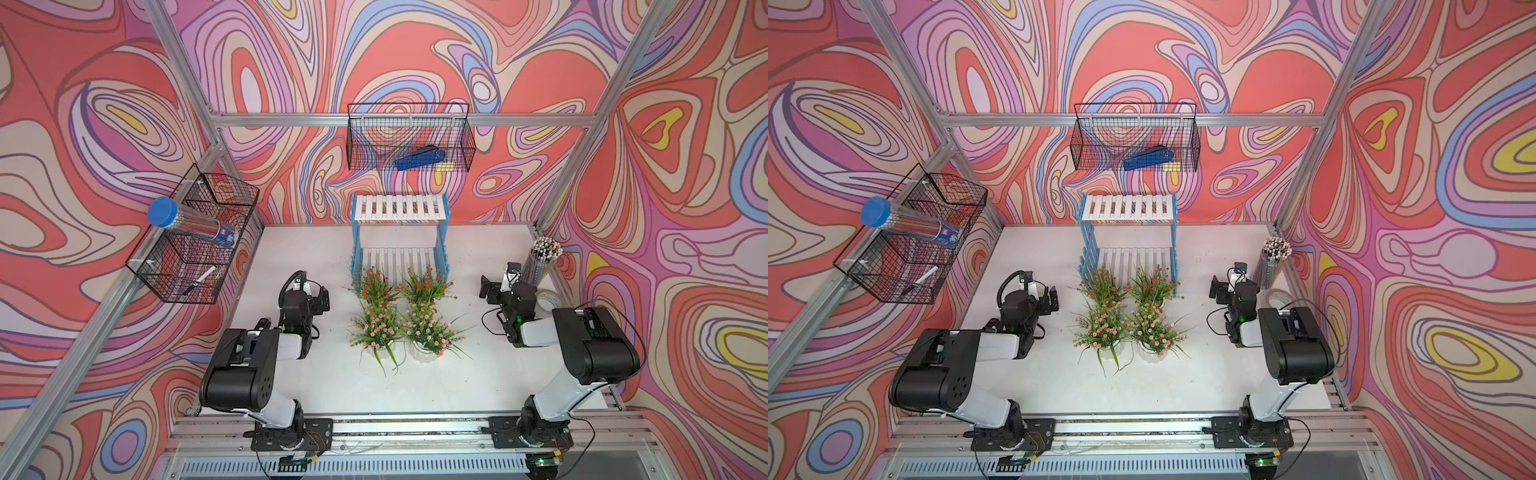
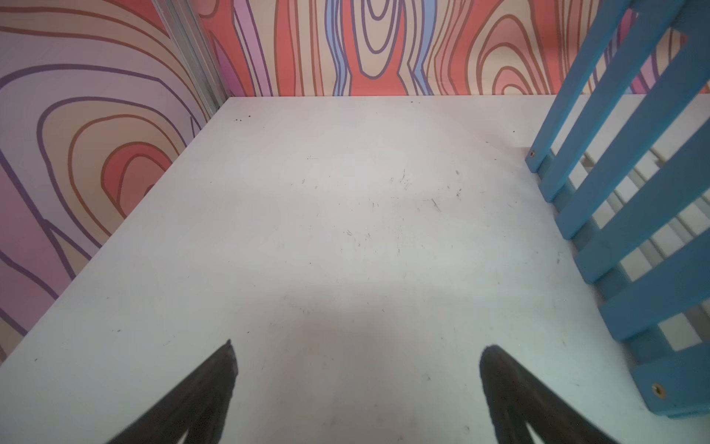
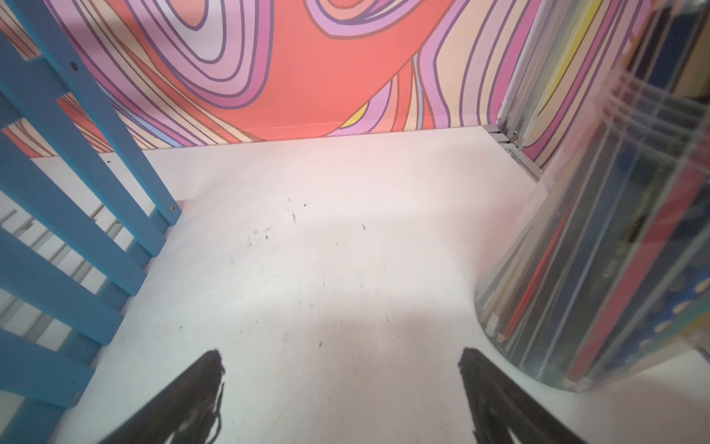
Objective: Place the baby's breath potted plants on the rack by color
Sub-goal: Pick up the baby's breath potted plant from the center of the board.
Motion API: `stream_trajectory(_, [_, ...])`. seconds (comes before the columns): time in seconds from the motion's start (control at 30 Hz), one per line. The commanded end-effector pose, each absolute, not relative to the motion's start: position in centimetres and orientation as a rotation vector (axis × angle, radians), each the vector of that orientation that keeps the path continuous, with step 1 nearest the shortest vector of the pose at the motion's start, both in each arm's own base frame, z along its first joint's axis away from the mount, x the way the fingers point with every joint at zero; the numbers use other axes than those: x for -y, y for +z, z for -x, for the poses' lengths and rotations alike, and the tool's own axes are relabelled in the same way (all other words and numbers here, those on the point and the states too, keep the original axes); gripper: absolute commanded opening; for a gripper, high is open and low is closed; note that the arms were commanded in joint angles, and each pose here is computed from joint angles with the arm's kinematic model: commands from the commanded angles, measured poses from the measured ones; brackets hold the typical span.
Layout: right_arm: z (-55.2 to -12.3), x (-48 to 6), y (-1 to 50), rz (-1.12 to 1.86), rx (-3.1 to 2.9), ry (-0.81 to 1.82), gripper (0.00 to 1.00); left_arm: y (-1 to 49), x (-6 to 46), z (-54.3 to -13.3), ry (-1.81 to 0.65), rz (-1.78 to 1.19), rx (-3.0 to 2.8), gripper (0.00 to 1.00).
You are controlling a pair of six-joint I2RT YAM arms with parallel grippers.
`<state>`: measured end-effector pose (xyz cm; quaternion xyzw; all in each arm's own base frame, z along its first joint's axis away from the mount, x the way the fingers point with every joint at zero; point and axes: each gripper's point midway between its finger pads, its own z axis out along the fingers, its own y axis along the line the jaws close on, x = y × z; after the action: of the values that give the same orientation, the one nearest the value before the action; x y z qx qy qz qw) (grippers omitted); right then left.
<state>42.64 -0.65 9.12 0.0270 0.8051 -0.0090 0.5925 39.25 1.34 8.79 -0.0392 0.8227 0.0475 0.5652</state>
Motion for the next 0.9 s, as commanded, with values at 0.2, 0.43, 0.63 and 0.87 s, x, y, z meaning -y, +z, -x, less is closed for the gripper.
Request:
stream_trajectory(0.2, [-42.87,0.88,9.27,-0.062,-1.864,-0.029,0.98,8.92,-1.55,-39.25,0.115,0.098,-1.929,1.0])
stream_trajectory(0.43, [-42.91,0.88,9.32,-0.061,-1.862,-0.028,0.98,8.86,-1.52,-39.23,0.115,0.095,-1.931,1.0])
stream_trajectory(0.63, [-42.95,0.85,9.33,-0.061,-1.863,-0.027,0.98,8.89,-1.46,-39.33,0.113,0.09,-1.932,1.0])
stream_trajectory(0.87, [-42.9,1.41,9.86,-0.089,-1.855,-0.053,0.98,9.29,-1.86,-39.31,0.132,0.113,-1.924,1.0])
